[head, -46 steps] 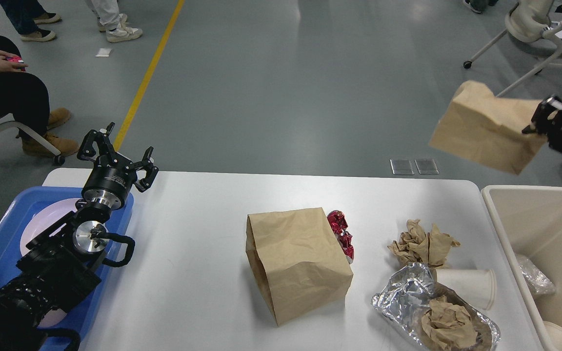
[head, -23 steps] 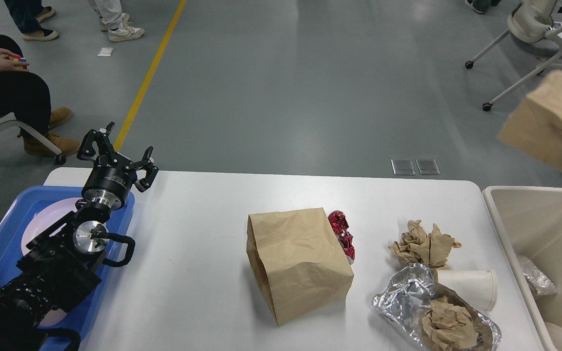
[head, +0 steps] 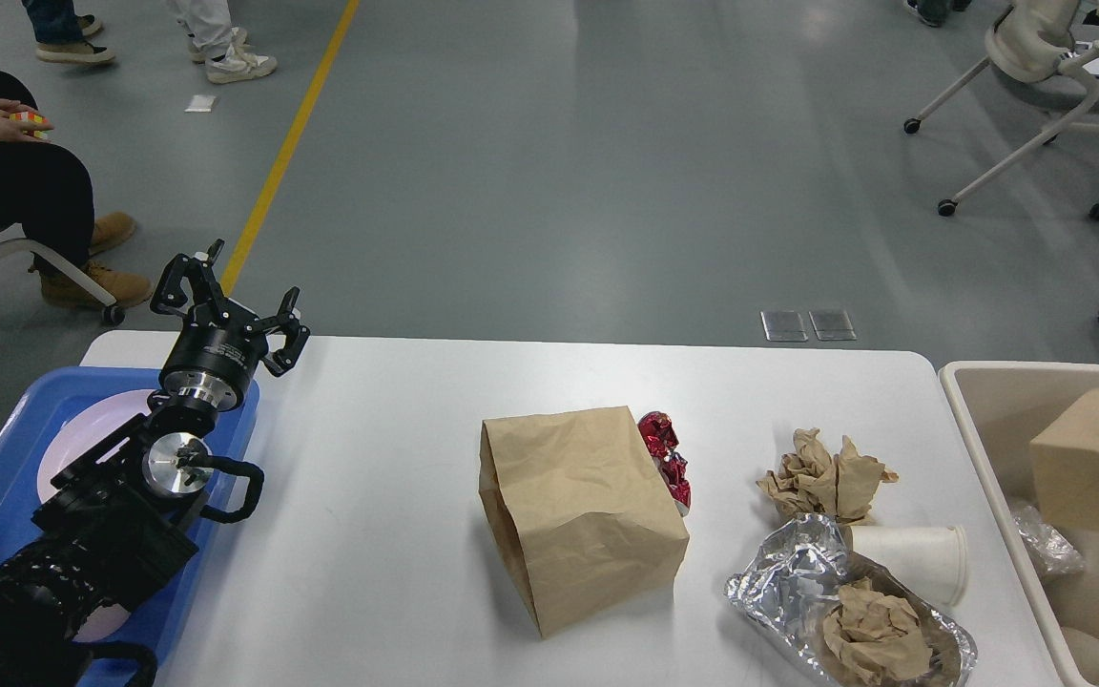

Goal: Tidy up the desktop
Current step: 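Lift the brown paper bag with the right gripper and drop it in the bin, then move the right gripper down onto the crumpled tissue paper and grasp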

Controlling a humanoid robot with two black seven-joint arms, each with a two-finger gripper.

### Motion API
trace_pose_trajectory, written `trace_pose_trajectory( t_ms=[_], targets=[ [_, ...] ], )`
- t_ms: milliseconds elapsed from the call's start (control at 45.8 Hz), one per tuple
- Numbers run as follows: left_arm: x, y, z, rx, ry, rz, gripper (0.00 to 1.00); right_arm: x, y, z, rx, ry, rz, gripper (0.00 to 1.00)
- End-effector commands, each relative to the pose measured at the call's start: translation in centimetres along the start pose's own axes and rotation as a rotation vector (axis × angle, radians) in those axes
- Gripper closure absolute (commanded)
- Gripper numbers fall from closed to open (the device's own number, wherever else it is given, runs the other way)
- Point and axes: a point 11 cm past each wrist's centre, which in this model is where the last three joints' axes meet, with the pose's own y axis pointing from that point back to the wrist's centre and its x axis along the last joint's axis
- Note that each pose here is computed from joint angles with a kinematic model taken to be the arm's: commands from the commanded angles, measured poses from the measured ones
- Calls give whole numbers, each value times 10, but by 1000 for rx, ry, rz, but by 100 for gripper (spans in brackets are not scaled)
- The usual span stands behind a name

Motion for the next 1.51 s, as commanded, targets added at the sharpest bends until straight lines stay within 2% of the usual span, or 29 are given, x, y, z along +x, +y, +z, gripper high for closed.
trace_pose_trajectory(
  t_ms=[0,153,284,415,612,808,918,939,1049,1180,1376,1486],
  targets=[
    [0,0,0,0,0,0,3,-15,-4,-3,2,12,-27,0],
    [0,0,0,2,0,0,3,-29,-5,-25,37,32,-52,0],
    [0,0,0,0,0,0,4,-23,4,-68,92,114,-41,0],
    [0,0,0,0,0,0,3,-32,29,-140,186,256,-61,0],
    [0,0,0,0,0,0,3,-73,85,-246,331,505,-105,0],
    [0,0,0,0,-1,1,3,-124,152,-298,384,693,-417,0],
    [0,0,0,0,0,0,3,-141,194,-299,359,784,-650,0],
    [0,0,0,0,0,0,3,-142,215,-302,356,819,-731,0],
    [0,0,0,0,0,0,3,-140,242,-304,343,869,-815,0],
    [0,0,0,0,0,0,3,-141,231,-298,327,858,-811,0],
    [0,0,0,0,0,0,3,-170,159,-256,248,788,-771,0],
    [0,0,0,0,0,0,3,-184,132,-235,221,762,-746,0]
  ],
)
